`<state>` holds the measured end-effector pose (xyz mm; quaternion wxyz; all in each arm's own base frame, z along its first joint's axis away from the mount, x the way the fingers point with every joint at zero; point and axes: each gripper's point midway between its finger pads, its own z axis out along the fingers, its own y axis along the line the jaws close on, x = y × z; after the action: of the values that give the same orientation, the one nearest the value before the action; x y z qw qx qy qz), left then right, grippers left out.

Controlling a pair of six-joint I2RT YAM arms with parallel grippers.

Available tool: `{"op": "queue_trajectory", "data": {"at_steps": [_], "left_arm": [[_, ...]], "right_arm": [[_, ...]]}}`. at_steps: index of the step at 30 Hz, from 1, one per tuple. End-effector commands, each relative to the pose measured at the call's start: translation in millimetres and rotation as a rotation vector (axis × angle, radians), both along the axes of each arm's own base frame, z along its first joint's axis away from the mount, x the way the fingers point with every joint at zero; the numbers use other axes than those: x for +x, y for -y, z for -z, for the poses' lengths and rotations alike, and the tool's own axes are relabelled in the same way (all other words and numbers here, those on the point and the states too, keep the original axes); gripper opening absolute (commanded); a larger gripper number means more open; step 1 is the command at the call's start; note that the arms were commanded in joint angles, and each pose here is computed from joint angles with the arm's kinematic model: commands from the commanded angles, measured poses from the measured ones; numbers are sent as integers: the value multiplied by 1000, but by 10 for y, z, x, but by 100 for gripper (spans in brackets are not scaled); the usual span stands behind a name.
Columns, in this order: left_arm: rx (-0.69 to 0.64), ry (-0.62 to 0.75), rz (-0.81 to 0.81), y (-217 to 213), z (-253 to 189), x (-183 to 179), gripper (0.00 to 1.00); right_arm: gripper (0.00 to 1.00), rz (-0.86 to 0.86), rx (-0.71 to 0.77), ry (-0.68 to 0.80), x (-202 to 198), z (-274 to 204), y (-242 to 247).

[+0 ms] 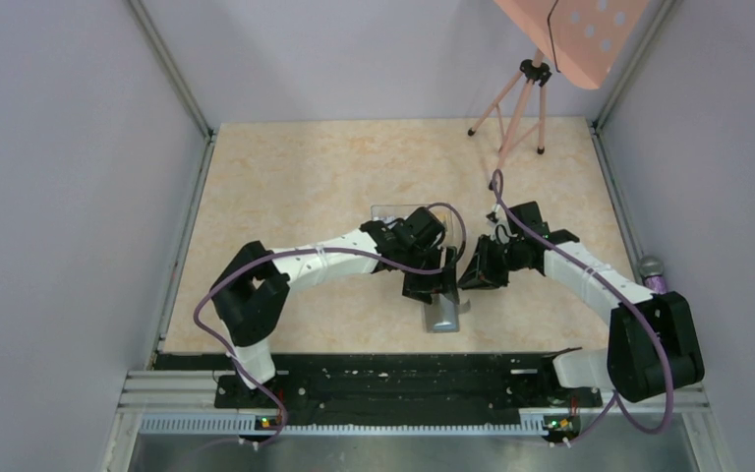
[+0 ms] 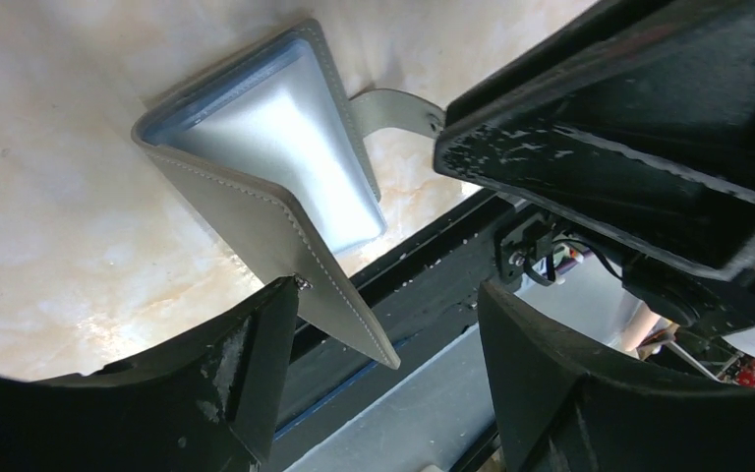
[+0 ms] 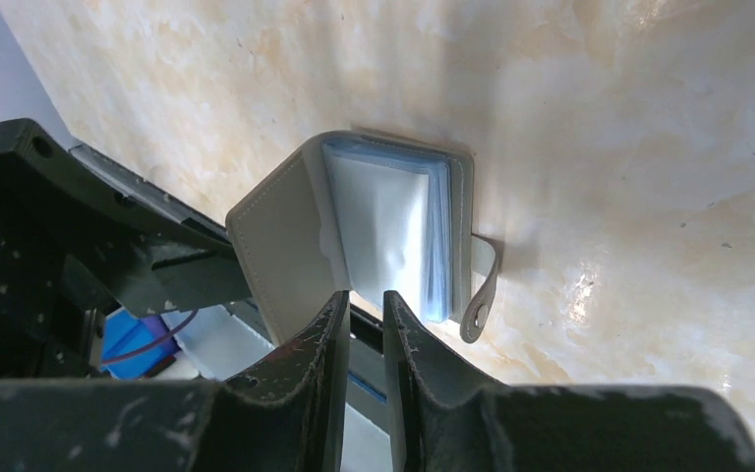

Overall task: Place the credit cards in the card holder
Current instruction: Close the card holder at the center of the board.

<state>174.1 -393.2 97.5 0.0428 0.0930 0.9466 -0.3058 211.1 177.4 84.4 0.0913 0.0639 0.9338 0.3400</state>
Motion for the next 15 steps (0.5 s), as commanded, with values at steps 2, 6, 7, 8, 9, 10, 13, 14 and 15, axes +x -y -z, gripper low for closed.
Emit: {"op": "queue_trajectory", "data": {"at_steps": [2, 6, 7, 8, 9, 10, 13, 14, 15], "left_arm": [[-114, 36, 8, 156, -287, 18, 73], [-126, 4, 22, 226, -103, -4, 72], [-137, -1, 25, 260, -65, 1, 72], [-145, -9, 27, 284, -17, -1, 71], [-155, -18, 30, 316, 27, -4, 71], [-162, -29, 35, 345, 80, -9, 70], [-177, -55, 56, 416, 224, -18, 68], [-185, -57, 60, 443, 254, -11, 67], [-191, -64, 66, 461, 285, -10, 65]], "right_arm": [[19, 2, -5, 43, 131, -91, 19], [19, 13, -14, 57, 178, -121, 47], [19, 11, -19, 61, 187, -125, 54], [19, 9, -22, 63, 195, -134, 56], [19, 7, -24, 62, 198, -133, 57], [19, 3, -24, 64, 204, -140, 57], [19, -5, -30, 55, 191, -113, 65], [19, -8, -28, 52, 183, -102, 63], [19, -10, -24, 49, 178, -88, 57]]}}
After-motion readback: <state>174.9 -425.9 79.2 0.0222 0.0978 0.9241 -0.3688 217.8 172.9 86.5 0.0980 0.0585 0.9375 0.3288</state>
